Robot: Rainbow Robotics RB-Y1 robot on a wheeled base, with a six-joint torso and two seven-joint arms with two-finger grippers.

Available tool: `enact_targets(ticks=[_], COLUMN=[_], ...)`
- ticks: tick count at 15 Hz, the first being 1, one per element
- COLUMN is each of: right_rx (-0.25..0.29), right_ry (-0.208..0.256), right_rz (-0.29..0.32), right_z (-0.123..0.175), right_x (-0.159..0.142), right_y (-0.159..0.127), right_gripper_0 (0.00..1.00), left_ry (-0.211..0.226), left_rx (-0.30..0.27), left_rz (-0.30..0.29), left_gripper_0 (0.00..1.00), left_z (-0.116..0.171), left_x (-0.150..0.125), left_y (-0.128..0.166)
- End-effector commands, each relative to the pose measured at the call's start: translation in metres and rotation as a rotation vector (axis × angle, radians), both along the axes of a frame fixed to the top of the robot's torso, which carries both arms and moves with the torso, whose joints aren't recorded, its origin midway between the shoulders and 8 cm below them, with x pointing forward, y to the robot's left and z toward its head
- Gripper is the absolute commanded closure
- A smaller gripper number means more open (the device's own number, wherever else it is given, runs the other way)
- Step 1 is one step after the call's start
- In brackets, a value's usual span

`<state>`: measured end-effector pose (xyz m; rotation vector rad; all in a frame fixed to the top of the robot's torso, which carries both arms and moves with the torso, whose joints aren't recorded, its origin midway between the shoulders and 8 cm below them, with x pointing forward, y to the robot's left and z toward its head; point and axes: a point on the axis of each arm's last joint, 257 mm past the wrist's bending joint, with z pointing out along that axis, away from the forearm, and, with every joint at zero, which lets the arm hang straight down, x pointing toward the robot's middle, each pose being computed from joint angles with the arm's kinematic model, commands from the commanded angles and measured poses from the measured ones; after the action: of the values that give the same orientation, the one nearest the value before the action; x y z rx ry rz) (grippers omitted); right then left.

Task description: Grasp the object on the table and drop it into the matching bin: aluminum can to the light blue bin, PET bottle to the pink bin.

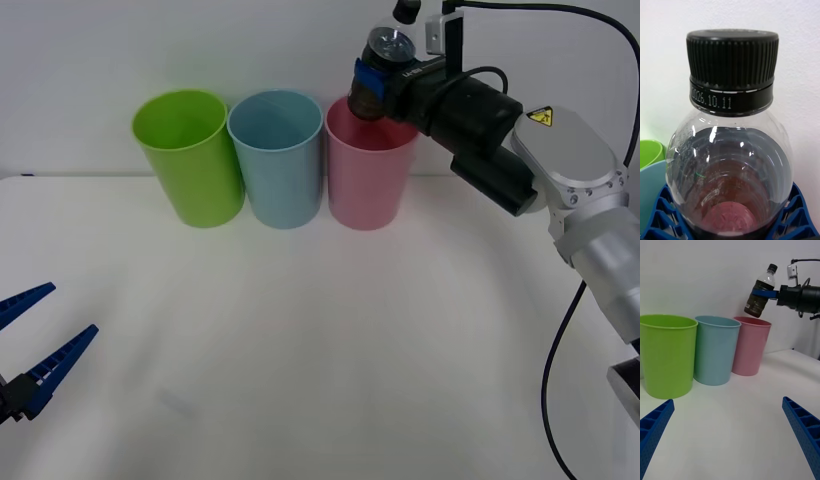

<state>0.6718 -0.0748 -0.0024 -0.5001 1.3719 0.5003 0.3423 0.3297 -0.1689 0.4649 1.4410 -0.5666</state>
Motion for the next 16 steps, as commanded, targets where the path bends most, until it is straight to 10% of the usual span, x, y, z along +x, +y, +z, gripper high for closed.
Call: enact_targets(ticks=[1, 6, 7, 8, 9, 16], right_rx=[-0.001, 0.000, -0.002, -0.004, -0.008, -0.008], right_ry=[-0.002, -0.002, -0.003, -0.007, -0.008, -0.004], right_rz=[-0.001, -0.003, -0.006, -0.006, -0.008, -0.008], right_z=[0.0002, 0.0002, 0.0000, 0.0010, 0.0002, -0.0022], right_x=[0.0001, 0.0005, 0.0009, 0.0008, 0.0010, 0.0005], right_y=[-0.0002, -0.0016, -0.0025, -0.0027, -0.0038, -0.0071], right_gripper_0=[1.00, 0.91, 0.69, 0.18, 0.00, 0.00], left_ry=[0.000, 0.000, 0.000, 0.000, 0.000, 0.000], left_rx=[0.000, 0.000, 0.000, 0.000, 0.000, 0.000], left_rz=[0.000, 0.000, 0.000, 0.000, 0.000, 0.000], left_gripper_0=[0.00, 0.00, 0.00, 0.00, 0.00, 0.00], left_z=[0.0000, 0.0000, 0.0000, 0.0000, 0.0000, 0.0000], left_x=[0.0000, 0.0000, 0.0000, 0.0000, 0.0000, 0.0000], left_y=[0.0000, 0.0000, 0.0000, 0.0000, 0.0000, 0.0000])
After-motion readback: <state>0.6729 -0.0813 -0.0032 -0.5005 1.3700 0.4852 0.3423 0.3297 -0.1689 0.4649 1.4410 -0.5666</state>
